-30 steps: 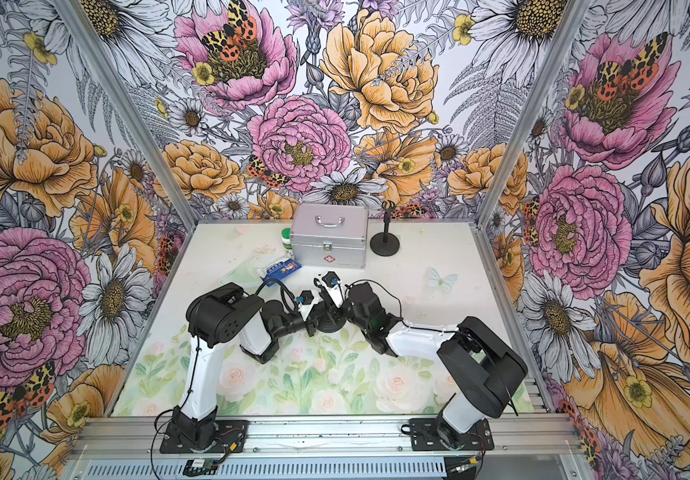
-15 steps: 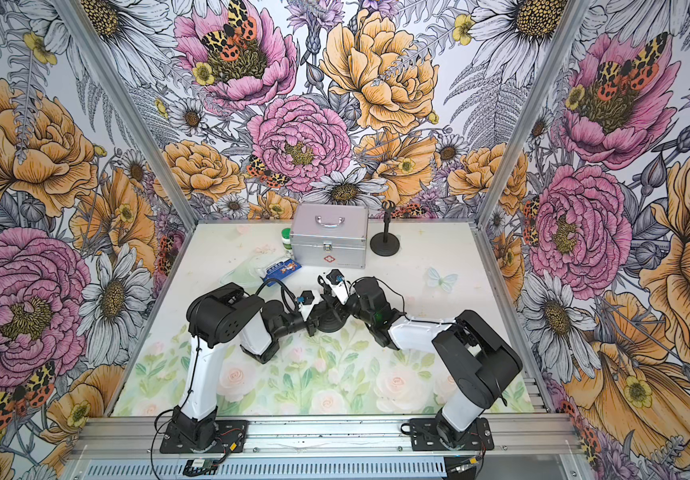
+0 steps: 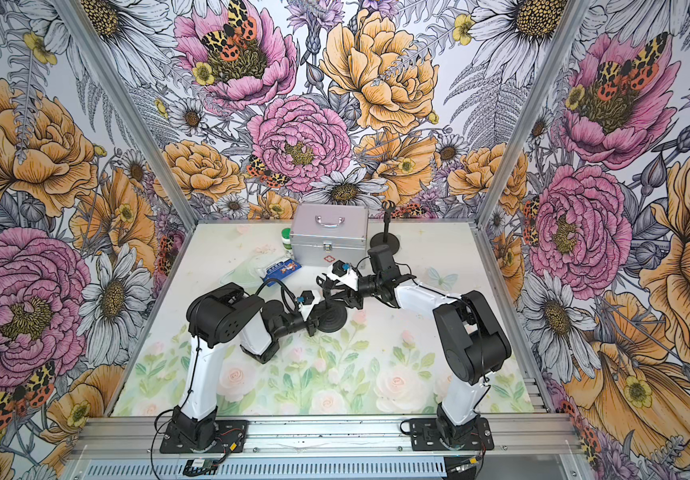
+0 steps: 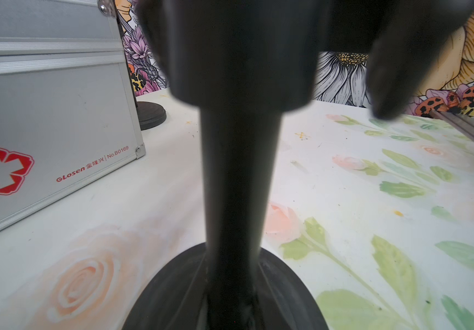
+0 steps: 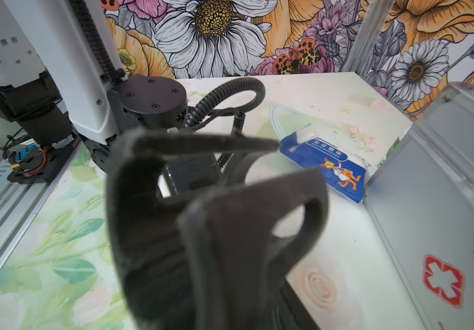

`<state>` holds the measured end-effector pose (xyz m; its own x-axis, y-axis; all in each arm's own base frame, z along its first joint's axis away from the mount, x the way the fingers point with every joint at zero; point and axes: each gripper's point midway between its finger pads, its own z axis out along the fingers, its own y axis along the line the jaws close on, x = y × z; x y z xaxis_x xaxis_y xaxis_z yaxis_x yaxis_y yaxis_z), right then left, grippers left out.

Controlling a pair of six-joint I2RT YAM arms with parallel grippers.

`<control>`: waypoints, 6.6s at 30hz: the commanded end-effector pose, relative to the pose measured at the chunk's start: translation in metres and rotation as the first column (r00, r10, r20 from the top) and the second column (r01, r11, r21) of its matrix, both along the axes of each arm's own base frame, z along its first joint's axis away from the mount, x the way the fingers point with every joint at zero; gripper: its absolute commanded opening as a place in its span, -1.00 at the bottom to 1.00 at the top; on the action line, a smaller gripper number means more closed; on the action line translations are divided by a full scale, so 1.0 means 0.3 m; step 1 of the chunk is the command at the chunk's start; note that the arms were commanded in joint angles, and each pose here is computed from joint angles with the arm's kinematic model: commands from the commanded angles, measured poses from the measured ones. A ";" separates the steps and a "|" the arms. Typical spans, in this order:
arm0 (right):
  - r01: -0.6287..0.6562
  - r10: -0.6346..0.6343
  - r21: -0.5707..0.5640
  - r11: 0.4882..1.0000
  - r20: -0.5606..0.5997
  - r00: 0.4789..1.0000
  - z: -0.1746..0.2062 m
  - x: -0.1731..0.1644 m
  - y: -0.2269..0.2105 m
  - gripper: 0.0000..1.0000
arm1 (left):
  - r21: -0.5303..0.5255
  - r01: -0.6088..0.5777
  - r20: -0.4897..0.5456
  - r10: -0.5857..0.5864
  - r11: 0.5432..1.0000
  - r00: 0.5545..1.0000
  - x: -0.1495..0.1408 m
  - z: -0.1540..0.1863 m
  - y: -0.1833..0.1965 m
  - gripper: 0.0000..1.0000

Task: Assemble a microphone stand
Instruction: Screw the microphone stand pole into the microphone stand base.

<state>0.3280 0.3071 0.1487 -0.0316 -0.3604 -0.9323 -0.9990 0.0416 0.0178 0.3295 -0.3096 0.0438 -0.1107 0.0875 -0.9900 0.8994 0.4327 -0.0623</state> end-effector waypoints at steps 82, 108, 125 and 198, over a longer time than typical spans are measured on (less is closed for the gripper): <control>0.272 -0.268 0.004 0.962 0.179 0.947 -0.001 -0.087 -0.008 -0.01 | 0.062 0.044 -0.121 -0.036 0.997 0.992 -0.067 -0.142 -0.015 -0.57; 0.105 -0.101 -0.069 0.992 0.056 0.993 -0.054 0.041 0.057 -1.00 | 0.059 0.041 -0.134 -0.033 0.997 0.990 -0.065 -0.149 -0.015 -0.57; 0.689 -0.703 0.173 0.704 0.035 0.710 -0.031 -0.006 0.079 -0.50 | 0.063 0.048 -0.129 -0.040 0.997 0.991 -0.076 -0.148 -0.020 -0.58; -0.025 0.025 0.001 1.000 -0.021 0.999 0.059 -0.008 0.059 -0.65 | 0.060 0.043 -0.103 -0.037 0.997 0.994 -0.076 -0.117 -0.019 -0.58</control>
<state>0.3263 0.3162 0.1600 -0.0145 -0.3792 -0.9252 -0.9992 0.0391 -0.0004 0.3310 -0.3140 0.0449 -0.1411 0.0671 -0.9877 0.8911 0.4432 -0.0972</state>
